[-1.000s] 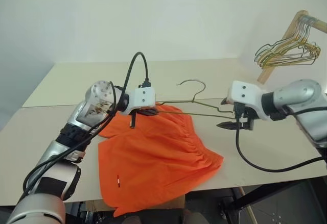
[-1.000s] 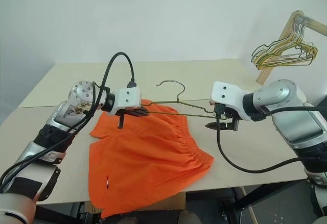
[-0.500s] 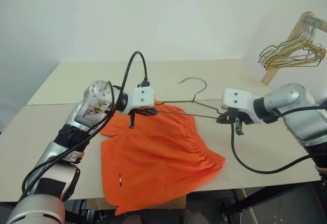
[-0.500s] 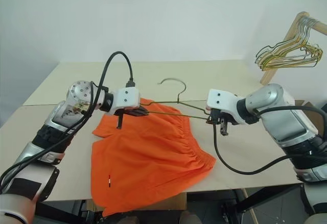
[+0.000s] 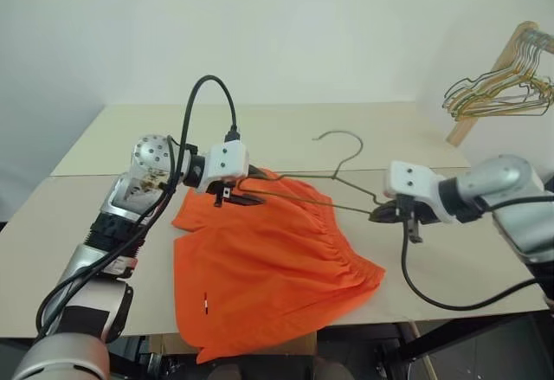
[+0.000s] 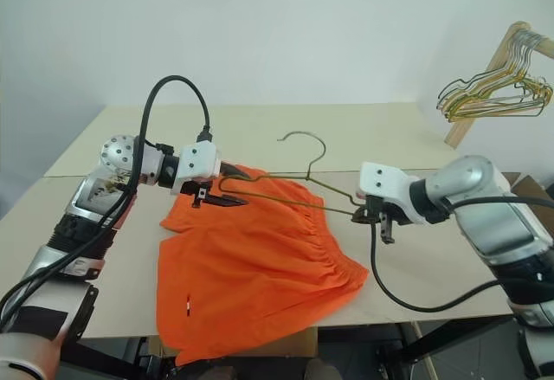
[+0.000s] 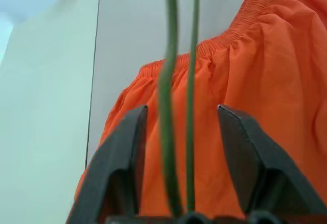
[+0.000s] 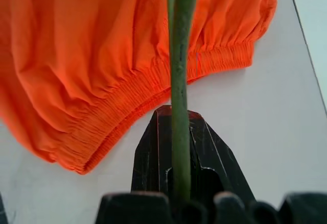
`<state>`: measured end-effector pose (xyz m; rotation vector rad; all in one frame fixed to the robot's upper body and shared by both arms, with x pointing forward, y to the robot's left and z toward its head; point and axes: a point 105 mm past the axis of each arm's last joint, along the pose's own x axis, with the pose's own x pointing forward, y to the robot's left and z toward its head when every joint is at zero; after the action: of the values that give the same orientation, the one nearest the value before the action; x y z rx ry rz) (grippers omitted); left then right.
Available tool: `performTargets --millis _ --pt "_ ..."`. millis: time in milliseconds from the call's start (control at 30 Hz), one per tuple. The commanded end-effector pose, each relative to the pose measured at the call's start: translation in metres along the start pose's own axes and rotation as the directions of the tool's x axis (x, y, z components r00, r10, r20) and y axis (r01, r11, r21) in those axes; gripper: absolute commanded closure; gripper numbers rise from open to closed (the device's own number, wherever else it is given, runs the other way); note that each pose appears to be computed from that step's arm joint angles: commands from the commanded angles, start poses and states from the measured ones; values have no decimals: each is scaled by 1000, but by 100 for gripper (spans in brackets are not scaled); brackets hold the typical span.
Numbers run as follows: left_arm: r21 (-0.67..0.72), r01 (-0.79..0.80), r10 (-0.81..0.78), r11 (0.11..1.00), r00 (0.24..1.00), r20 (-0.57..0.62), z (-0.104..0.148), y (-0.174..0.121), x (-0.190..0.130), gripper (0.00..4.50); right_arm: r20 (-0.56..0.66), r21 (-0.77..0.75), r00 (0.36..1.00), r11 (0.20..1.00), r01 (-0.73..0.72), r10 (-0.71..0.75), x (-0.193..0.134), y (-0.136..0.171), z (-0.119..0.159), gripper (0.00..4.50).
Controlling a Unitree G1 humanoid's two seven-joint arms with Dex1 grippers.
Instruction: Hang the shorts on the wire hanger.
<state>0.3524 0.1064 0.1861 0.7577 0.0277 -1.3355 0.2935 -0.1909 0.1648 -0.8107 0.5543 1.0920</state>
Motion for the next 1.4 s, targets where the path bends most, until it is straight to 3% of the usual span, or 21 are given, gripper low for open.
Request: performTargets --millis 33,100,267,333,433,533,700,867,1200,1400 --pt "-40 -137 139 990 989 56 5 22 -16 77 39 80 998 996 51 -54 -26 2 -2 450" --pt "-82 -160 167 984 983 77 4 25 -24 10 37 180 998 982 51 -59 -34 8 -15 450" --pt "-137 -155 174 978 975 139 8 15 -32 5 37 473 999 881 16 -38 -46 29 -44 450" --pt "-104 -79 98 991 976 194 12 -4 -33 5 80 645 996 764 -32 -25 -51 38 -55 450" --pt "-94 32 -13 995 981 193 14 -24 -31 5 111 786 993 614 -67 -34 -54 44 -69 450" --pt "-120 30 0 992 970 244 23 -25 -28 5 96 880 995 471 -65 -40 -52 49 -90 450" --pt "-149 45 9 988 939 343 37 -28 -30 5 147 934 989 325 -149 31 -47 69 -104 450" --pt "-146 91 -43 985 952 303 34 -37 -33 5 199 947 970 226 -227 142 -43 86 -107 450" --pt "-149 36 11 988 954 298 35 -36 -35 5 288 936 911 112 -333 294 -37 106 -104 450" --pt "-152 32 13 988 957 289 36 -40 -36 5 278 941 901 92 -325 334 -36 113 -108 450"
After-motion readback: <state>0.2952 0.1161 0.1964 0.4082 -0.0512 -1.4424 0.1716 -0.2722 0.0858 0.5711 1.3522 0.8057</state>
